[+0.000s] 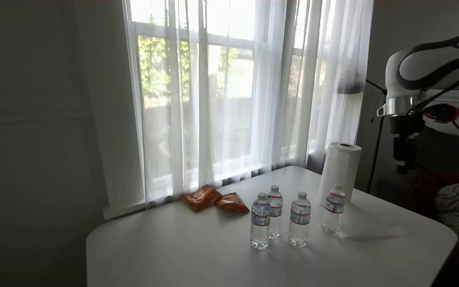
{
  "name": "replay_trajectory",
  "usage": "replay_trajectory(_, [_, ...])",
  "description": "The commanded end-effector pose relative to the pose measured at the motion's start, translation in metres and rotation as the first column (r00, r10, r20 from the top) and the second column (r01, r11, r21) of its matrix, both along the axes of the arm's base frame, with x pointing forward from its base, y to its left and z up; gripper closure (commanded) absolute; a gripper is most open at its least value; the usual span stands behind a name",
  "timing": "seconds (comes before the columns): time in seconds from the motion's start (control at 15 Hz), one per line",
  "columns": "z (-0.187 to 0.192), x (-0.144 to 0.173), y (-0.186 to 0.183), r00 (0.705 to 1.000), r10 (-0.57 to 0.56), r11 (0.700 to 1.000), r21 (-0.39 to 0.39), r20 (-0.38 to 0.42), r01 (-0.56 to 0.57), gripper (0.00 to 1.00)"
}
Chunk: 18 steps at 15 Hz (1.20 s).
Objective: Move the piece of paper towel to the right
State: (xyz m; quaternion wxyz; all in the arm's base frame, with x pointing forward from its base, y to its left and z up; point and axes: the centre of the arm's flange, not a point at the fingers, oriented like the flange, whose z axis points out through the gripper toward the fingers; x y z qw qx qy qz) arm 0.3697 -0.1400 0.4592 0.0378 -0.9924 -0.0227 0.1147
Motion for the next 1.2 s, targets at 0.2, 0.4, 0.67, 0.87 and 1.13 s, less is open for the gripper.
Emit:
replay_trajectory(0.2, [-0.029, 0.011, 0.001, 0.992, -0.090, 0.992, -0.098, -0.085, 0.081, 0.00])
replay_trajectory(0.4, [-0.061, 0.020, 0.008, 0.980, -0.177, 0.973, -0.165, -0.093, 0.160, 0.00])
replay_trajectory(0.67, [-0.100, 0.028, 0.007, 0.960, -0.278, 0.945, -0.190, -0.035, 0.266, 0.00])
replay_trajectory(0.87, [-0.101, 0.031, 0.006, 0.961, -0.270, 0.951, -0.174, -0.053, 0.258, 0.00])
replay_trajectory(1.13, [-0.114, 0.028, -0.002, 0.952, -0.298, 0.943, -0.178, -0.071, 0.282, 0.00])
